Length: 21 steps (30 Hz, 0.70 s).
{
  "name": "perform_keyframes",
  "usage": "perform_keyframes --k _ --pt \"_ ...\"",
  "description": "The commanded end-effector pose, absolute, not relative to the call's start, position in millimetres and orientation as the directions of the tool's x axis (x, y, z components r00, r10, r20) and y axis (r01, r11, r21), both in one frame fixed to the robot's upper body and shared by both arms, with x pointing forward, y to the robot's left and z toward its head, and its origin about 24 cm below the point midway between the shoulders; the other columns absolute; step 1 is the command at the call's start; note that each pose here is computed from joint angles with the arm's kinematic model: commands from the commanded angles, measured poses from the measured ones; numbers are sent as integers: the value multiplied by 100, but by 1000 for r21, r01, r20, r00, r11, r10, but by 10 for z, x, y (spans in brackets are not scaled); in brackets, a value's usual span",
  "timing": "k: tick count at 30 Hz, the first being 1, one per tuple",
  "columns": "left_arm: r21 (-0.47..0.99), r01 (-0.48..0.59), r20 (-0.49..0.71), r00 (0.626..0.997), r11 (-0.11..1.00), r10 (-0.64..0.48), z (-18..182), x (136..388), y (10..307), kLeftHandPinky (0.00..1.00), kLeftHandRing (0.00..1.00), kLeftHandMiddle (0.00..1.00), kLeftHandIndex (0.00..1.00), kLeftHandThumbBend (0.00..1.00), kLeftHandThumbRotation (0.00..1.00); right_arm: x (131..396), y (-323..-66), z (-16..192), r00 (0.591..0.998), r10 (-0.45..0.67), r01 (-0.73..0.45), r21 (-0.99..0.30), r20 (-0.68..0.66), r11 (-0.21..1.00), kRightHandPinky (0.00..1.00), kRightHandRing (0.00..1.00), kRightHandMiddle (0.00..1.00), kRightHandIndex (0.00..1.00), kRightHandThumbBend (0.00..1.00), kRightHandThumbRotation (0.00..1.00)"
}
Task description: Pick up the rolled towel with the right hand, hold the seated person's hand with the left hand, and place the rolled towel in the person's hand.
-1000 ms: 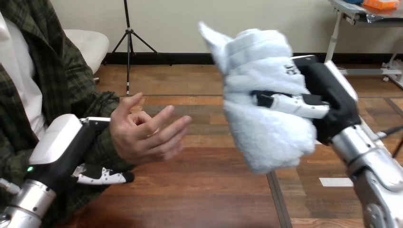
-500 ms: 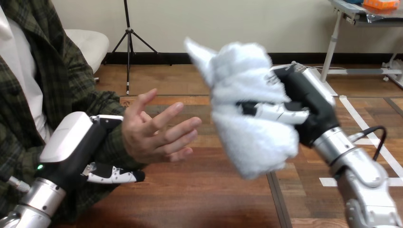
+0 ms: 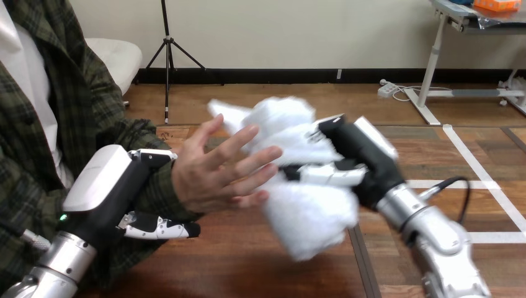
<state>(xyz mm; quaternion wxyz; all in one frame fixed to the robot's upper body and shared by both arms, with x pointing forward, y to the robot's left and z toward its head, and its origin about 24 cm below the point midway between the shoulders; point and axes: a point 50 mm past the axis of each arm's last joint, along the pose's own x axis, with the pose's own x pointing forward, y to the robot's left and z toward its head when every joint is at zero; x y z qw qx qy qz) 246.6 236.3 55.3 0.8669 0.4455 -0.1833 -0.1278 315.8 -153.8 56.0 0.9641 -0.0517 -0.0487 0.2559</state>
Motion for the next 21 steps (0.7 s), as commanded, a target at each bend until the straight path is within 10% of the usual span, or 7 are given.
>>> perform_keyframes --k 1,21 --pt "795 22 283 870 606 -403 682 2494 2235 34 38 43 42 95 0 3341 -1284 931 813 542 -508 -198 211 838 4 8 13 14 67 0" --pt "781 30 279 877 623 -392 647 2462 2166 33 37 42 42 96 0 3297 -815 875 742 630 -586 -235 230 775 4 9 14 14 71 0"
